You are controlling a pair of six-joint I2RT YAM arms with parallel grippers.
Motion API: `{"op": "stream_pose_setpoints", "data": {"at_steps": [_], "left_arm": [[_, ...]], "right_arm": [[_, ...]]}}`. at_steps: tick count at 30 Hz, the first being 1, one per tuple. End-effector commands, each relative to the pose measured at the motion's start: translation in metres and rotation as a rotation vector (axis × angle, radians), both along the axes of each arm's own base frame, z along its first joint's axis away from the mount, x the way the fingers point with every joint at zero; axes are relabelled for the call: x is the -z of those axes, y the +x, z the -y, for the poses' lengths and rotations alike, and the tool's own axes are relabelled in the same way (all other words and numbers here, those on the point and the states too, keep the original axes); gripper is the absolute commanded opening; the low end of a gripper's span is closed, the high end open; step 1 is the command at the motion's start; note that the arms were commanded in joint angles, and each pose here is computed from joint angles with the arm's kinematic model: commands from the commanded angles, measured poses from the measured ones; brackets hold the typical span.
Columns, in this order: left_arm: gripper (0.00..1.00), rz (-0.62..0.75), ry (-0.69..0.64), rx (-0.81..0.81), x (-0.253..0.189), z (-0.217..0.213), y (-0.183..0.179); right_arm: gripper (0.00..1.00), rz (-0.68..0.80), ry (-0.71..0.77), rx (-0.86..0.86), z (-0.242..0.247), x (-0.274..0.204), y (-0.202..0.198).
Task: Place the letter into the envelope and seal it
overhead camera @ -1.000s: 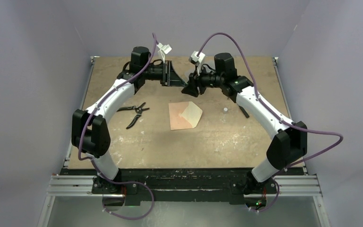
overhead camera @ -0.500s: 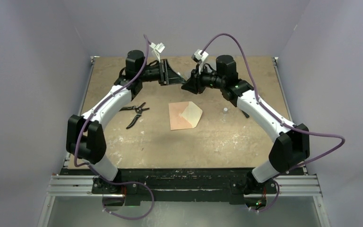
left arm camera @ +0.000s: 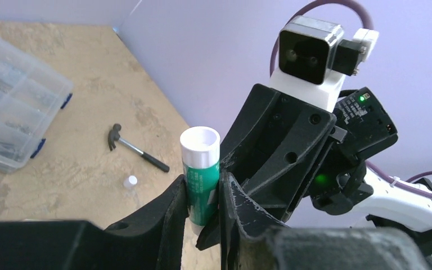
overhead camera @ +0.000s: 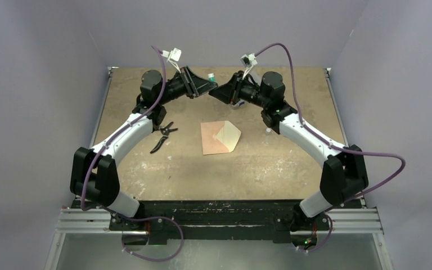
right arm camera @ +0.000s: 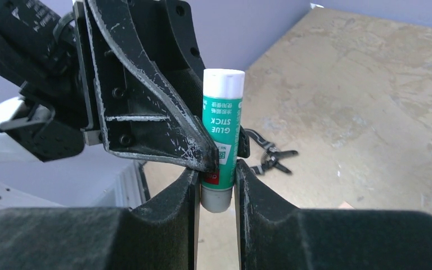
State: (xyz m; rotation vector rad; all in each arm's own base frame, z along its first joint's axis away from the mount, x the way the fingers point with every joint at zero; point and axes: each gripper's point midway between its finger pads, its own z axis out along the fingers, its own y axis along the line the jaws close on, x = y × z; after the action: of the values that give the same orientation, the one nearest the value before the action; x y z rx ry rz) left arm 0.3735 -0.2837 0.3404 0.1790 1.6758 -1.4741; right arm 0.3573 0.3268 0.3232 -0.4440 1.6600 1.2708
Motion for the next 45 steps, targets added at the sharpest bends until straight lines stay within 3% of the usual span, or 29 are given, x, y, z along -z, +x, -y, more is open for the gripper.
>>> {"op": "stream_pose_setpoints", "data": {"at_steps": [1,5,7,9,13,15,19,24,32,41,45], "left_arm": [[0.0,0.122,-0.023,-0.073,-0.021,-0.005,0.006],[0.0,0.179,0.052,-0.076,-0.016,-0.007,0.007],[0.0,0.205,0.106,-0.078,-0.012,-0.008,0.008],[0.0,0.242,0.169,-0.068,-0.009,-0.009,0.009],[0.0,0.292,0.272,-0.006,0.003,-0.008,0.005],[0.0,0.332,0.29,0.024,0.004,-0.007,0.0],[0.0,0.393,0.307,0.065,0.003,-0.005,-0.005],[0.0,0.437,0.31,0.078,-0.001,-0.004,-0.007],[0.0,0.429,0.303,0.095,0.0,-0.003,-0.009],[0.0,0.458,0.281,0.211,0.001,0.004,-0.026],[0.0,0.456,0.291,0.186,-0.002,0.002,-0.024]], "right_arm": [[0.09,0.051,0.163,-0.13,-0.018,-0.046,-0.029],[0.53,0.05,0.083,-0.091,-0.012,-0.042,-0.028],[0.69,0.059,0.035,-0.02,0.0,-0.041,-0.022],[0.77,0.086,-0.023,0.017,0.012,-0.042,-0.019],[0.78,0.158,-0.222,0.039,0.032,-0.05,-0.015],[0.78,0.178,-0.249,0.071,0.039,-0.061,-0.012],[0.75,0.078,-0.17,0.221,0.045,-0.068,0.011],[0.63,0.037,-0.113,0.15,0.019,-0.061,0.02],[0.62,0.016,-0.113,0.157,0.012,-0.058,0.032],[0.26,0.016,-0.049,0.045,0.0,-0.061,0.016],[0.01,-0.04,-0.05,0.009,-0.004,-0.05,0.01]]}}
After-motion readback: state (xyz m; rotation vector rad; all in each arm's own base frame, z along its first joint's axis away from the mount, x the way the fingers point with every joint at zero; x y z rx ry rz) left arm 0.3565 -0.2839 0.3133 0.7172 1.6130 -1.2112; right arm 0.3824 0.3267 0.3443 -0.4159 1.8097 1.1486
